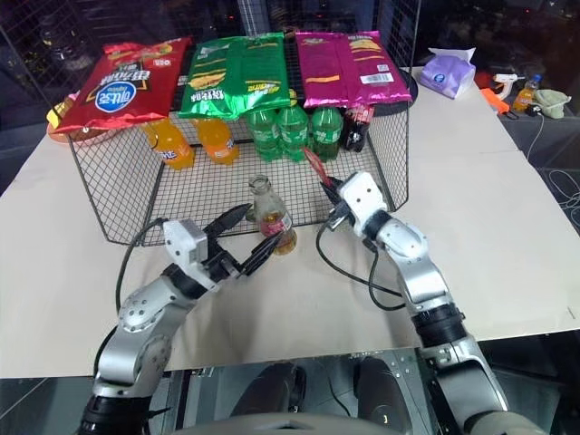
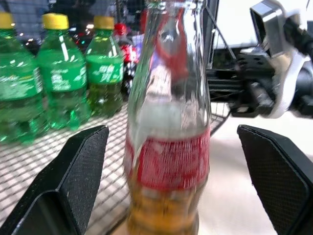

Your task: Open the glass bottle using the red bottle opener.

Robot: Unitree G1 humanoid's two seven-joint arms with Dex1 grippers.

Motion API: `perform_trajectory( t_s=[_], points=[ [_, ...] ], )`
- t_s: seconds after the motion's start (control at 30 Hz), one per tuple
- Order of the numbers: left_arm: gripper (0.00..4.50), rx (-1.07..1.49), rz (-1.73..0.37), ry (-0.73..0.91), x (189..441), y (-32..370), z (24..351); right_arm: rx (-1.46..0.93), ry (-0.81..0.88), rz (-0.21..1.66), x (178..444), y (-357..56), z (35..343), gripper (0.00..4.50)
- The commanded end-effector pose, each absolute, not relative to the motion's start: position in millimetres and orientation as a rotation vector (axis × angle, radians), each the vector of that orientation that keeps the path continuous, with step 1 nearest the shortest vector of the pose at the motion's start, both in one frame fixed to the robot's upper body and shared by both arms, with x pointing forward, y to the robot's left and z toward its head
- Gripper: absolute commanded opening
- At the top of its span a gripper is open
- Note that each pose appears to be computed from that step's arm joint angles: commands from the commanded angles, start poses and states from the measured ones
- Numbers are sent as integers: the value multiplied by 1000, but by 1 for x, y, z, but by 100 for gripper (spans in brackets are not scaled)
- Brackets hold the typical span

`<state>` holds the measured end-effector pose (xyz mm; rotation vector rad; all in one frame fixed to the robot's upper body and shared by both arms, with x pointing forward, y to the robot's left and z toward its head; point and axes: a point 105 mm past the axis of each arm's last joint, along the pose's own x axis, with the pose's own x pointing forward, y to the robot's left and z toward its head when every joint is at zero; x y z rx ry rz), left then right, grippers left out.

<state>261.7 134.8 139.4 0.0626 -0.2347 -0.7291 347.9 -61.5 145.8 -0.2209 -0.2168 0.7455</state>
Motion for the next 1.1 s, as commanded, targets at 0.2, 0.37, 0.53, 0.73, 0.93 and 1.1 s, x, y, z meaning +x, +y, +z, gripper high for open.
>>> perform_trajectory(
  t_s=[0.2,0.37,0.53,0.73,0.93,1.1],
  points=[
    [436,104,-653,-126,226,166,122,76,222,988,290,-82,123,0],
    [436,98,-583,-68,217,177,109,234,444,1094,256,-82,114,0],
    [439,103,-568,-35,214,177,102,210,518,1027,255,-91,99,88],
    [439,119,-534,-7,215,184,98,123,496,946,259,-114,89,350],
    [439,133,-506,27,210,191,94,-26,339,798,260,-152,79,445],
    [439,159,-494,59,204,195,89,-102,131,815,243,-180,85,445]
  ],
)
